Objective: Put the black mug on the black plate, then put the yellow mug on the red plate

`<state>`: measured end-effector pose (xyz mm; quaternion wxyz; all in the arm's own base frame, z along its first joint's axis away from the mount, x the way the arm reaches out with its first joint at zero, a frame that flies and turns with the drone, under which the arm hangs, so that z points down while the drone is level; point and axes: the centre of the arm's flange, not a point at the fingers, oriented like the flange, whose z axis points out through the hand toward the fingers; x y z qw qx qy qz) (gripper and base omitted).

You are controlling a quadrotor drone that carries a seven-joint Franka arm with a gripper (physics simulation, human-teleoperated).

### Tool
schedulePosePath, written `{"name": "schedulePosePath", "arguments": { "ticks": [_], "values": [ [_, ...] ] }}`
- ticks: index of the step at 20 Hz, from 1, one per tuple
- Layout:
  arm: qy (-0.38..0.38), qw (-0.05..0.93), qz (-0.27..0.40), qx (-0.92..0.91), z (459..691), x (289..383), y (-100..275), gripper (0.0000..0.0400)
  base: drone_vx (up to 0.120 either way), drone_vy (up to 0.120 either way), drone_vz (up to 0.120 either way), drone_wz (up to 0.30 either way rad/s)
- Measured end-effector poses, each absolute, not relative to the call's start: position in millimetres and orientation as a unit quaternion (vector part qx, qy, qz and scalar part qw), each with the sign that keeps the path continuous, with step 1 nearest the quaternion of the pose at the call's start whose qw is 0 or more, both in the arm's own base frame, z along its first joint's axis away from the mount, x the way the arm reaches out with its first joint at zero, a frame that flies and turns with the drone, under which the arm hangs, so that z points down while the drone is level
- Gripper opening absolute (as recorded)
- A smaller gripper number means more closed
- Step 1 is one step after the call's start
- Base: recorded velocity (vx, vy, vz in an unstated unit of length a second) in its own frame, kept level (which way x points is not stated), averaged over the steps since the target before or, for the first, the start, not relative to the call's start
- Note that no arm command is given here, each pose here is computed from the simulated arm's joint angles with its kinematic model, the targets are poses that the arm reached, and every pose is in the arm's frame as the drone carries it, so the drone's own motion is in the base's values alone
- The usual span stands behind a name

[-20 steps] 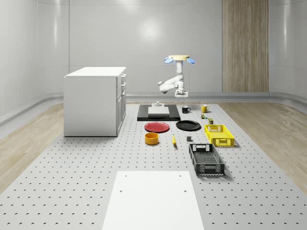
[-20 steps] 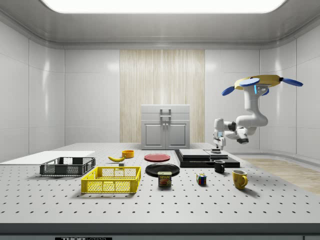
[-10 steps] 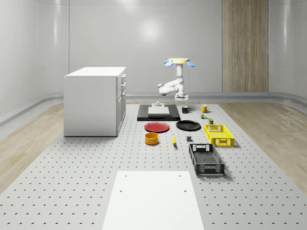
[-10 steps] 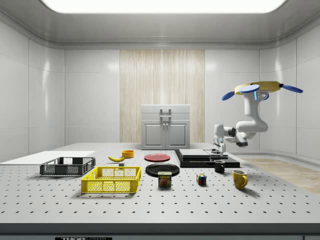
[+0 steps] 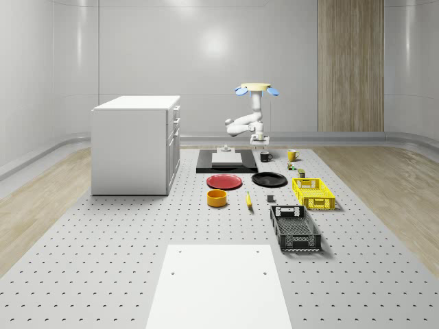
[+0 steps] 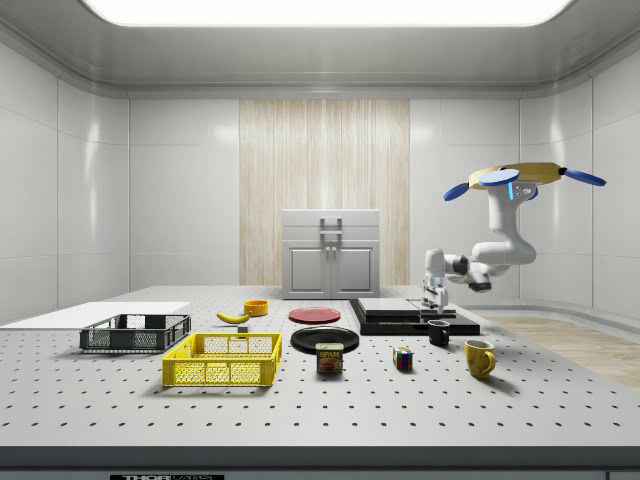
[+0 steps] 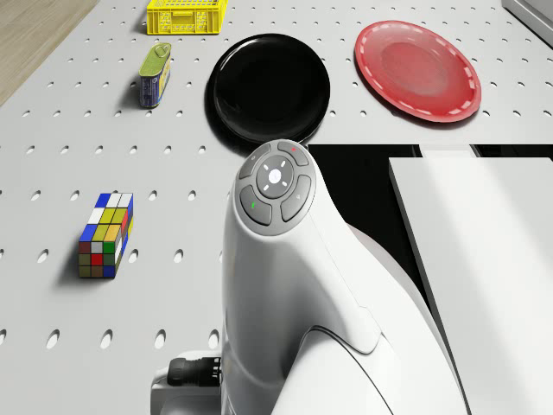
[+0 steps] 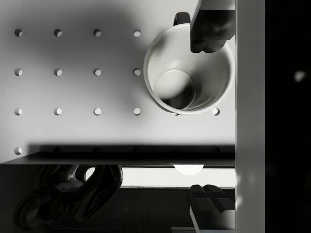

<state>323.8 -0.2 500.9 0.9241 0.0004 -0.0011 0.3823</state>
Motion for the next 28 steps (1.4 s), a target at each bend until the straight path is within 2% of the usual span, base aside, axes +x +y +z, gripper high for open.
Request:
{"name": "schedulePosePath", "arguments": {
  "ticks": [9,19,28],
  "values": [
    [-0.001,0.924,0.382,0.0,532,326.2,-1,0.04,0.0,0.0,0.0,0.0],
    [-0.001,0.924,0.382,0.0,548,326.7,-9,0.04,0.0,0.0,0.0,0.0],
    [-0.001,0.924,0.383,0.0,552,326.7,-8,0.04,0.0,0.0,0.0,0.0]
  ]
}}
